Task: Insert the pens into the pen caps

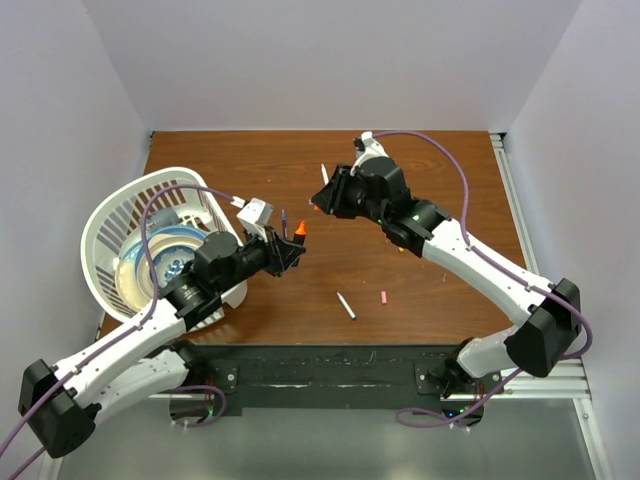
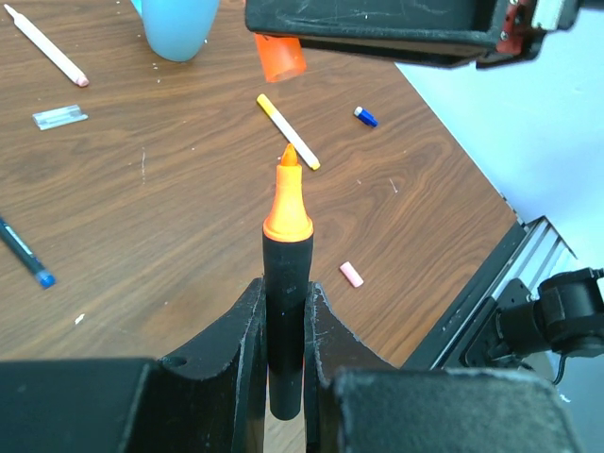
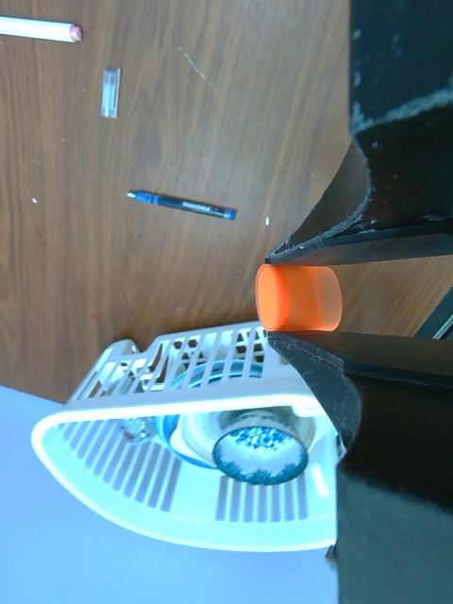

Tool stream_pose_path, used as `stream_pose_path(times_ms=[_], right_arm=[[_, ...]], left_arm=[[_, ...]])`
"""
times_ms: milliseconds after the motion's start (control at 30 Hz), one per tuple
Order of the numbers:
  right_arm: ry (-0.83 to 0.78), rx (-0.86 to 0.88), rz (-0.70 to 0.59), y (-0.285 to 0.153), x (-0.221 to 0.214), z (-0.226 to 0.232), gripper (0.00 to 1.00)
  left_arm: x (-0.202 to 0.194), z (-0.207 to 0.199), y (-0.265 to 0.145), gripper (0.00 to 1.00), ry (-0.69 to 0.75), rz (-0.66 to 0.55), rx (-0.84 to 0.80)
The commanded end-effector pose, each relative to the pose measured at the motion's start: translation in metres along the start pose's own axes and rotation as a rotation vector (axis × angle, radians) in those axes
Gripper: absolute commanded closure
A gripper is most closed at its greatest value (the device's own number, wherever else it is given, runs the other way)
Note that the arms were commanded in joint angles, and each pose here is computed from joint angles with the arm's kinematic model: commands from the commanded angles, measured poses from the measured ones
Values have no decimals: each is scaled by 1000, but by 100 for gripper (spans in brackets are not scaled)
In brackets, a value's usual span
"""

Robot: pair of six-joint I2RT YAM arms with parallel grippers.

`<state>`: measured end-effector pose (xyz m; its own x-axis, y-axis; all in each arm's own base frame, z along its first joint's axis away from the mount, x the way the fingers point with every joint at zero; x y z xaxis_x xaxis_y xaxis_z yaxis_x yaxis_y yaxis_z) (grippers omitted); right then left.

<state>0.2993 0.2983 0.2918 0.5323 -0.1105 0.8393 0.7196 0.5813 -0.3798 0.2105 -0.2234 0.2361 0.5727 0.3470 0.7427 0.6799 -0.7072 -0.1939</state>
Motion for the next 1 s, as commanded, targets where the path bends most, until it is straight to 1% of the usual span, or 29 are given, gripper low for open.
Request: stream_pose_path(times_ms=[0, 200, 467, 667, 833, 967], right_arm=[[84, -7, -112, -8, 20, 15, 100], [83, 29, -112, -11, 14, 31, 100], [55, 15, -92, -10, -3, 41, 100], [12, 8, -94, -20, -15, 53, 100], [-63, -89, -64, -23, -36, 50, 100], [-109, -136, -33, -26, -63, 55, 100]], left_arm=[[18, -10, 4, 100, -25, -86, -36], [16, -6, 7, 100, -26, -85, -21], [13, -4, 7, 100, -31, -83, -22], [15, -3, 7, 100, -33, -89, -9], [19, -3, 6, 100, -40, -110, 3], [25, -5, 10, 100, -43, -117, 16]])
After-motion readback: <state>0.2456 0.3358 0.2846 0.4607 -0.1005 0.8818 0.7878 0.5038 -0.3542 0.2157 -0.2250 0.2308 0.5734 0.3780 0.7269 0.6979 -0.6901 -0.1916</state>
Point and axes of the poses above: each gripper's point midway between its finger pads, its own y axis out along the fingers, its own z axis along the line the jaws close on, x = y × z, the point moved 3 cm from there along -y, back along the fingers, and after that the axes turned 14 degrees about -y, right-handed, at the moved point
